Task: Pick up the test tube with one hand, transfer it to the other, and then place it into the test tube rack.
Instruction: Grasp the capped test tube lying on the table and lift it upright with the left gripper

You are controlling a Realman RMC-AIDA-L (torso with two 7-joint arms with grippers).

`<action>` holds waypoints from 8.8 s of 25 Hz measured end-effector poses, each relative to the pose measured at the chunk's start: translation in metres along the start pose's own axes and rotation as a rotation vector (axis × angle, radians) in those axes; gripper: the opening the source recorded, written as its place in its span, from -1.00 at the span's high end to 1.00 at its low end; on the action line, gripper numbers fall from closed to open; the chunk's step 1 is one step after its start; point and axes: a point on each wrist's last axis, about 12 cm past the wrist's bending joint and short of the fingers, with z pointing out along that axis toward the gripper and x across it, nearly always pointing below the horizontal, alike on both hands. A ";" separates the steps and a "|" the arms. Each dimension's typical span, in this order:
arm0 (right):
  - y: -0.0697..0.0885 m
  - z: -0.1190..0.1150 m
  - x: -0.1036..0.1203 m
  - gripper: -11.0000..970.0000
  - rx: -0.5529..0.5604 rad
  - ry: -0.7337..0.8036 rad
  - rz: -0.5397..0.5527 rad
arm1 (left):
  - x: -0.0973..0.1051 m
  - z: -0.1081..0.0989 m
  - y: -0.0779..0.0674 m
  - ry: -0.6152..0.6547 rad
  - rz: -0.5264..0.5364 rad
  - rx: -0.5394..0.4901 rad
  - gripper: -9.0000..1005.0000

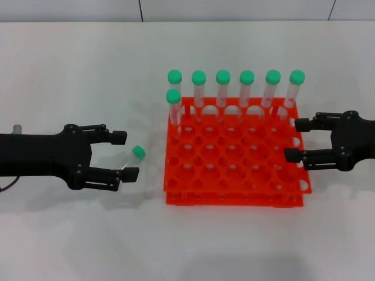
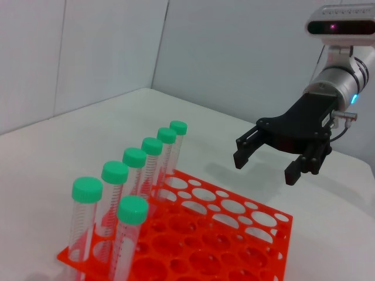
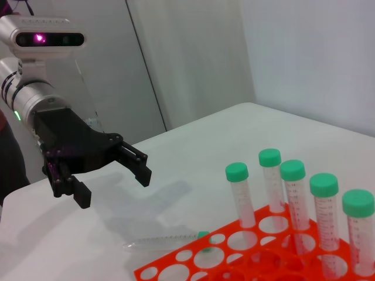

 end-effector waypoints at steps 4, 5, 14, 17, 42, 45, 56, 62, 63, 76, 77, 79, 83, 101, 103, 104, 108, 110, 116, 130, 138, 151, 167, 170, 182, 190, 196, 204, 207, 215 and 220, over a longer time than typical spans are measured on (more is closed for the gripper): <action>0.000 0.000 0.000 -0.59 0.001 0.000 -0.001 | 0.000 0.000 0.000 0.000 0.000 -0.002 -0.75; 0.000 0.000 0.000 -0.59 0.001 0.000 -0.001 | 0.000 0.000 0.000 0.000 0.000 -0.003 -0.75; -0.001 0.000 0.000 -0.59 0.005 -0.003 0.000 | 0.001 0.000 0.002 0.006 -0.005 -0.013 -0.75; -0.001 0.000 0.000 -0.59 0.006 -0.007 0.002 | 0.000 -0.002 0.003 0.015 -0.012 -0.021 -0.75; 0.000 0.004 -0.009 -0.59 -0.009 -0.052 -0.010 | -0.026 0.001 0.042 0.562 -0.229 -0.130 -0.75; 0.000 0.004 -0.010 -0.59 -0.010 -0.053 -0.011 | -0.029 0.006 0.043 0.560 -0.216 -0.136 -0.75; 0.000 0.005 -0.011 -0.59 -0.011 -0.050 -0.014 | -0.029 0.025 0.046 0.574 -0.203 -0.109 -0.75; -0.001 0.006 -0.011 -0.59 -0.014 -0.048 -0.015 | -0.027 0.031 0.045 0.588 -0.196 -0.099 -0.75; -0.001 0.006 -0.011 -0.59 -0.014 -0.048 -0.016 | -0.027 0.032 0.045 0.590 -0.195 -0.099 -0.75; -0.001 0.005 -0.011 -0.59 -0.010 -0.048 -0.017 | -0.028 0.035 0.045 0.651 -0.200 -0.099 -0.74; -0.001 0.005 -0.011 -0.59 -0.010 -0.048 -0.017 | -0.028 0.035 0.045 0.664 -0.202 -0.101 -0.74; -0.001 0.006 -0.011 -0.59 -0.010 -0.047 -0.018 | -0.031 0.036 0.046 0.680 -0.202 -0.101 -0.74; -0.001 0.005 -0.011 -0.59 -0.010 -0.047 -0.019 | -0.037 0.037 0.047 0.689 -0.203 -0.105 -0.65; -0.002 0.005 -0.011 -0.59 -0.002 -0.057 -0.027 | -0.042 0.048 0.048 0.732 -0.183 -0.113 -0.27; -0.002 0.005 -0.011 -0.59 -0.002 -0.057 -0.028 | -0.042 0.049 0.048 0.738 -0.185 -0.122 -0.23; -0.002 0.005 -0.011 -0.59 -0.002 -0.057 -0.028 | -0.042 0.049 0.048 0.739 -0.185 -0.124 -0.21; -0.002 0.005 -0.010 -0.59 -0.001 -0.058 -0.026 | -0.041 0.050 0.048 0.744 -0.181 -0.126 -0.06; -0.002 0.004 -0.010 -0.59 0.000 -0.058 -0.025 | -0.041 0.050 0.049 0.745 -0.180 -0.127 -0.02; -0.002 0.004 -0.009 -0.59 0.003 -0.058 -0.024 | -0.038 0.054 0.048 0.762 -0.182 -0.137 -0.01; -0.002 0.004 -0.009 -0.59 0.003 -0.058 -0.025 | -0.035 0.057 0.046 0.774 -0.198 -0.131 0.04; -0.002 0.003 -0.008 -0.59 0.004 -0.058 -0.025 | -0.035 0.057 0.046 0.777 -0.200 -0.129 0.22; -0.002 0.003 -0.009 -0.59 0.007 -0.065 -0.030 | -0.036 0.055 0.048 0.774 -0.199 -0.142 0.59; -0.002 0.003 -0.009 -0.59 0.009 -0.065 -0.030 | -0.039 0.049 0.049 0.735 -0.220 -0.144 0.59; -0.002 0.003 -0.009 -0.59 0.009 -0.065 -0.029 | -0.041 0.041 0.052 0.670 -0.235 -0.156 0.60; -0.002 0.003 -0.010 -0.59 0.011 -0.078 -0.028 | -0.036 -0.007 0.050 0.359 -0.232 -0.252 0.60; -0.003 0.002 -0.010 -0.59 0.014 -0.080 -0.029 | -0.043 -0.034 0.052 0.070 -0.172 -0.326 0.60; -0.003 0.002 -0.010 -0.59 0.015 -0.080 -0.031 | -0.055 -0.025 0.054 -0.049 -0.095 -0.321 0.60; -0.003 0.001 -0.011 -0.59 0.021 -0.094 -0.037 | -0.072 0.016 0.061 -0.191 0.004 -0.259 0.60; -0.004 -0.002 -0.013 -0.59 0.028 -0.099 -0.041 | -0.080 0.031 0.062 -0.212 0.029 -0.232 0.60; -0.007 -0.010 -0.014 -0.59 0.046 -0.121 -0.039 | -0.095 0.058 0.060 -0.219 0.074 -0.145 0.60; -0.007 -0.011 -0.014 -0.59 0.050 -0.122 -0.040 | -0.097 0.073 0.055 -0.219 0.097 -0.093 0.60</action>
